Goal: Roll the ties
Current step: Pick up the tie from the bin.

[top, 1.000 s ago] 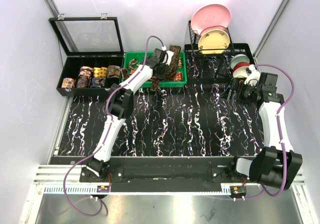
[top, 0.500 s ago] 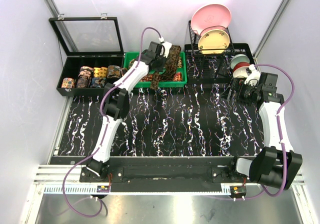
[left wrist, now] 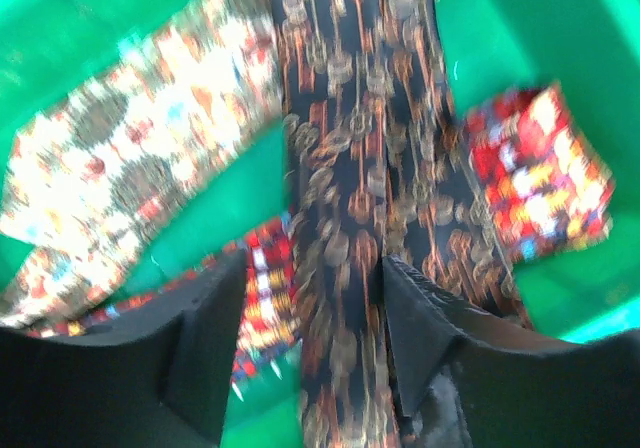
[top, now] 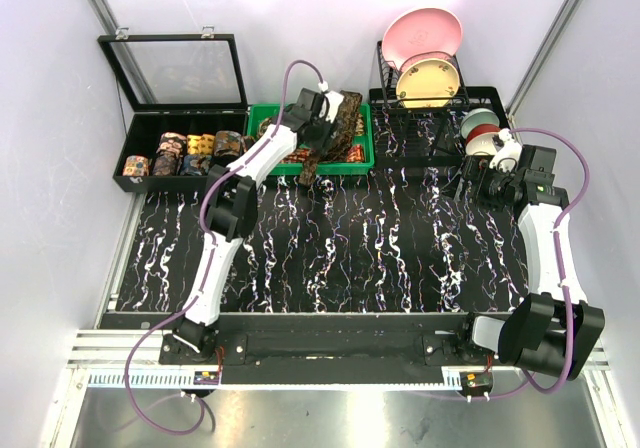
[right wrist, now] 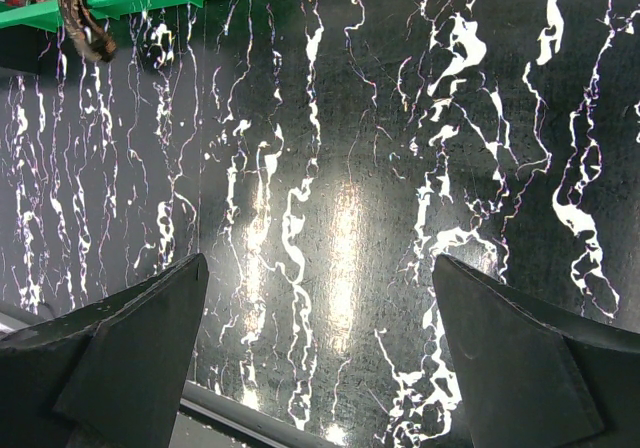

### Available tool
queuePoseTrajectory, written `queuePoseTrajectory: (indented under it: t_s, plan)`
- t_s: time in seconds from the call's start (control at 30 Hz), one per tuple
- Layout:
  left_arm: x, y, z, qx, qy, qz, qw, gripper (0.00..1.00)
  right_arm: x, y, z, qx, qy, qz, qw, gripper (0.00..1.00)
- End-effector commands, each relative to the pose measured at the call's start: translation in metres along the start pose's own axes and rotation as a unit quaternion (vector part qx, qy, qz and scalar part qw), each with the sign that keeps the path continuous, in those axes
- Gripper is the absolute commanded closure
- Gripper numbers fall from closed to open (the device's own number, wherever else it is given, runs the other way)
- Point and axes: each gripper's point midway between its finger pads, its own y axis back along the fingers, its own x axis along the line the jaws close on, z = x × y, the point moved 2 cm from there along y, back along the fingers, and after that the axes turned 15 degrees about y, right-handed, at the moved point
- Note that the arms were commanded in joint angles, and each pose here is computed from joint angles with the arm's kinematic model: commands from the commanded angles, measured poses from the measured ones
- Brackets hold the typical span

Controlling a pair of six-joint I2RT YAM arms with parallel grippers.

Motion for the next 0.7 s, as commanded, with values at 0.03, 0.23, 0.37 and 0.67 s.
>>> queuePoseTrajectory:
  t_s: [0.03, 0.23, 0.37, 0.67]
  plan:
    - [0.0, 0.033, -0.015, 0.033, -0.005, -0.009, 0.999, 0.41, 0.002, 0.009, 0.017, -0.034, 0.017, -0.006, 0.999, 0.0]
    - [0.002, 0.041, -0.034, 0.066, 0.0, -0.003, 0.998, 0.42, 0.002, 0.009, 0.017, -0.035, 0.017, -0.006, 0.999, 0.0]
    - [0.001, 0.032, -0.033, 0.067, 0.009, -0.007, 0.998, 0.65, 0.001, 0.01, 0.019, -0.037, 0.019, -0.01, 0.999, 0.0]
    - [0.001, 0.061, 0.038, -0.028, 0.007, 0.003, 1.0, 1.0, 0.002, 0.011, 0.021, -0.04, 0.02, -0.009, 0.999, 0.0]
